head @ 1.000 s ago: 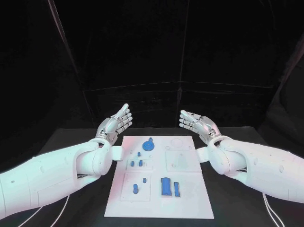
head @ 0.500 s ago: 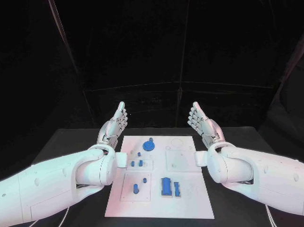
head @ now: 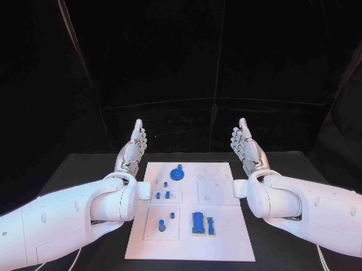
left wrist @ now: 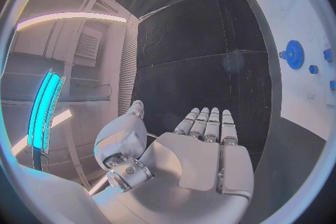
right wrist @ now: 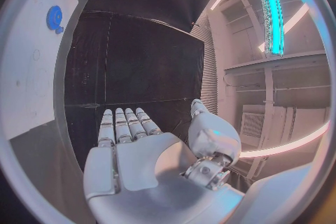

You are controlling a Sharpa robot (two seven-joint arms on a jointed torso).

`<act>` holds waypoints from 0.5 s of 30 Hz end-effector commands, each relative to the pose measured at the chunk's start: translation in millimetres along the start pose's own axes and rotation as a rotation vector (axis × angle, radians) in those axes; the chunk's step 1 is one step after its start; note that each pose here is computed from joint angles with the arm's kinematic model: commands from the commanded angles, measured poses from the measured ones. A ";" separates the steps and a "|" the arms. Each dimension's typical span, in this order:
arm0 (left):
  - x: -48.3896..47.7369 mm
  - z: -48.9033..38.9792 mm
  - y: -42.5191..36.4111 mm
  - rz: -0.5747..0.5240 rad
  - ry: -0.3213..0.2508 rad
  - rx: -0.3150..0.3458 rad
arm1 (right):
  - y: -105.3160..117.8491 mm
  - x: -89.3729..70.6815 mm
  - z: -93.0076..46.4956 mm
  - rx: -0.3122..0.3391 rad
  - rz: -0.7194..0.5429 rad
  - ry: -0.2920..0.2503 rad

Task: Assemble the parts on the task board

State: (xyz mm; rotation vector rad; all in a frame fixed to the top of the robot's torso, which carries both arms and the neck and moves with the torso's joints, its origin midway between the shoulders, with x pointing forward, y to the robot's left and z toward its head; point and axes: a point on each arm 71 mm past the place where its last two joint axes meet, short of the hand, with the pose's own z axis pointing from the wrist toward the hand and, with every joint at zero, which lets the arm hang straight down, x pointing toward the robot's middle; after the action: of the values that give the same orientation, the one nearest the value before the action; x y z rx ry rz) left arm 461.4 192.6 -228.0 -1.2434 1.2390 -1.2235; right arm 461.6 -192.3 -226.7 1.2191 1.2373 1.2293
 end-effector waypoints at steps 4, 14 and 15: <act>0.3 0.2 -3.8 0.013 -0.002 0.035 | 2.5 -0.1 0.1 -0.018 -0.002 -0.010; 0.3 0.2 -3.8 0.013 -0.002 0.035 | 2.5 -0.1 0.1 -0.018 -0.002 -0.010; 0.3 0.2 -3.8 0.013 -0.002 0.035 | 2.5 -0.1 0.1 -0.018 -0.002 -0.010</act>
State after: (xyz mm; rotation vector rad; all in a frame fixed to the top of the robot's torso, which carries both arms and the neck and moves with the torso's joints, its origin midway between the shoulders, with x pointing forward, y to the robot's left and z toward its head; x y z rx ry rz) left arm 461.4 192.9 -227.8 -1.2405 1.2364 -1.2182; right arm 461.6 -192.7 -226.7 1.2226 1.2323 1.2243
